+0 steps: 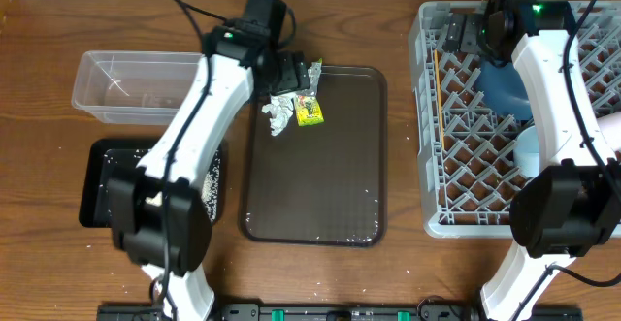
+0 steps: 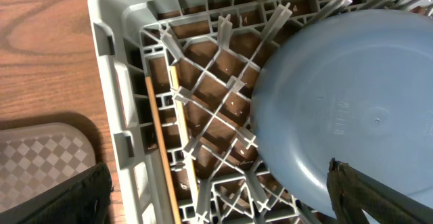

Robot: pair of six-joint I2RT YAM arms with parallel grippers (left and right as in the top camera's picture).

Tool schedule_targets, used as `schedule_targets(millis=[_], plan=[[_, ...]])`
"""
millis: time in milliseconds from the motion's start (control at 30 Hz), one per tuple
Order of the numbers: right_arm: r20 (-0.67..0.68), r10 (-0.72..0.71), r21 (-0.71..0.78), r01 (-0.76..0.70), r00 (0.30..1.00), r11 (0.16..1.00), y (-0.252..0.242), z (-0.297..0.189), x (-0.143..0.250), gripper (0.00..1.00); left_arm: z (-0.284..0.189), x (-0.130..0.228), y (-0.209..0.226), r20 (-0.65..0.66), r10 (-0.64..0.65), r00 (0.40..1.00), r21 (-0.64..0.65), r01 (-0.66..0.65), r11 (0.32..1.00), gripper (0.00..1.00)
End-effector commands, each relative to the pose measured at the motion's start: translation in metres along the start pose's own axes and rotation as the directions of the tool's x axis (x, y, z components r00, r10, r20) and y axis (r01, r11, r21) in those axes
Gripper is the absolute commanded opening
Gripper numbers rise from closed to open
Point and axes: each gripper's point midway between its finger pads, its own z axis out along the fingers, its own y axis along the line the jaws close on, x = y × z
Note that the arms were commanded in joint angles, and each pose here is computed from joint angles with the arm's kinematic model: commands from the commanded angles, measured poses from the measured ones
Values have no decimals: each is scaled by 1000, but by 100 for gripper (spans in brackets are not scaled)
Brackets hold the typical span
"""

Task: Sort waste into correct bins and load items into the dishwasher rack
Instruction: 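Move the left gripper over the dark tray and grasp the white tissue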

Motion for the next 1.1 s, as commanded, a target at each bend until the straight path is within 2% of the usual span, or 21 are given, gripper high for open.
schedule_targets(millis=[0,233,500,600,733,833,1067], plan=[[6,7,6,-7,1000,1000,1,-3,-1,99,18,0,0,-22,-29,999,-15,29,999,90],[6,7,6,-7,1000,1000,1,-3,0,99,48,4,11,-49,-113,992,-81,108,991,87],[6,7,6,-7,1000,1000,1,-3,0,99,61,-1,17,-24,-110,994,-118,106,987,86],[6,7,6,-7,1000,1000,1,-3,0,99,67,2,19,-37,-111,993,-127,105,986,75],[6,7,7,-7,1000,1000,1,-3,0,99,71,8,23,-52,-112,992,-138,104,985,71],[6,7,6,-7,1000,1000,1,-3,0,99,72,9,23,-53,-112,992,-140,104,985,58],[6,7,7,-7,1000,1000,1,-3,0,99,72,8,23,-51,-112,992,-138,104,985,36]])
